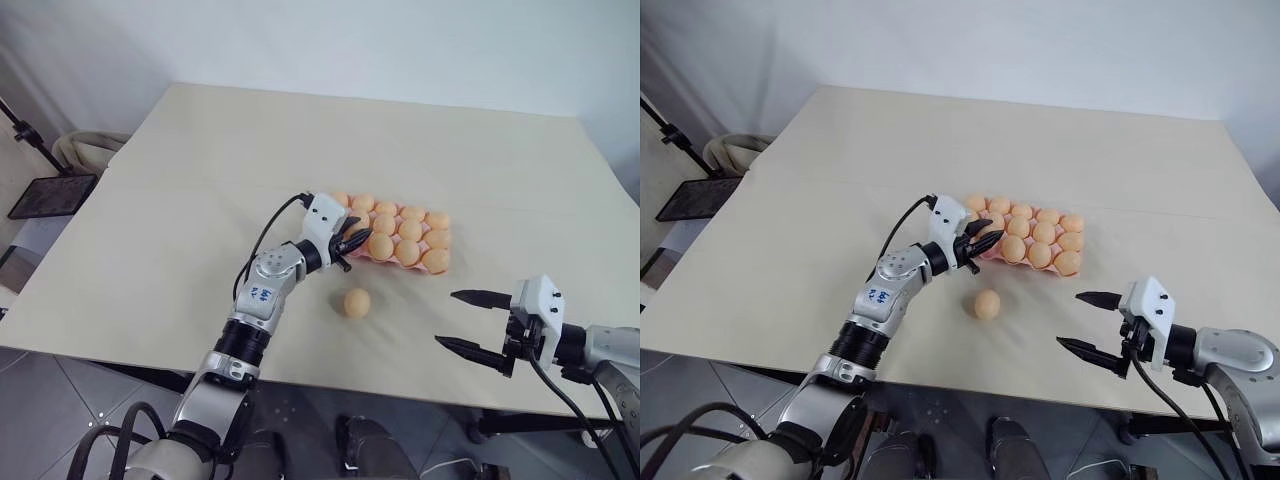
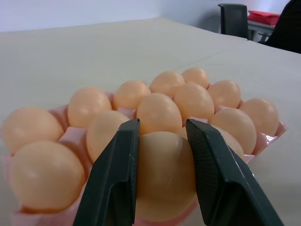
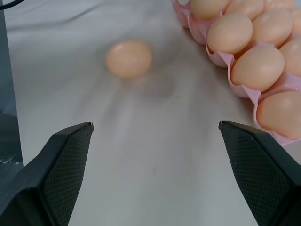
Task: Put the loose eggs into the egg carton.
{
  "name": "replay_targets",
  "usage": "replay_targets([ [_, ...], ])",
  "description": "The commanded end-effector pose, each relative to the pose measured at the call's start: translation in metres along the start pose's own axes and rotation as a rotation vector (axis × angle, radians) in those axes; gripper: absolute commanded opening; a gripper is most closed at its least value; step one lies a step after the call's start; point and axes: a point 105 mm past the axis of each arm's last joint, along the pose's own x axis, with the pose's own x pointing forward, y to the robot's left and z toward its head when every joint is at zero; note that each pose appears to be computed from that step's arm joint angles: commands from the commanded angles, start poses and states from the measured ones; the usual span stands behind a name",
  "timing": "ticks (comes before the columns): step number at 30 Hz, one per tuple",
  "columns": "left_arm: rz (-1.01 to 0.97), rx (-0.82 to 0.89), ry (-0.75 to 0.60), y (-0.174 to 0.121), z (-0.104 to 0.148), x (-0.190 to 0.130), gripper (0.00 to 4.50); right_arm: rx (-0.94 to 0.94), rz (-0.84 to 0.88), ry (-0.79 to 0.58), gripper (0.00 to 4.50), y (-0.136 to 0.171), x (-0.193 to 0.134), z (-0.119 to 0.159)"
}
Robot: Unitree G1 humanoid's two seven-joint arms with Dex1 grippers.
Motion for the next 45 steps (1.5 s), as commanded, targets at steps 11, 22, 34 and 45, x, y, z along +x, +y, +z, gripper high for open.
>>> replay_targets([
  [11,0.010,0.050,-0.043,0.000,0.013,0.002,4.30,-0.036,-0.027,-0.020,4.50,-0.003,-0.005,0.010],
  [22,-0.050,0.054,-0.086,-0.010,0.031,-0.043,4.49,-0.036,-0.027,-0.024,4.50,0.000,-0.006,0.011],
  [34,-0.118,0.005,0.101,-0.032,0.001,-0.117,4.49,-0.040,0.011,-0.071,4.50,0.003,-0.018,0.020],
  [45,-0.172,0.029,0.158,-0.038,-0.011,-0.187,4.49,-0.032,0.006,-0.039,4.50,-0.004,-0.021,0.015],
])
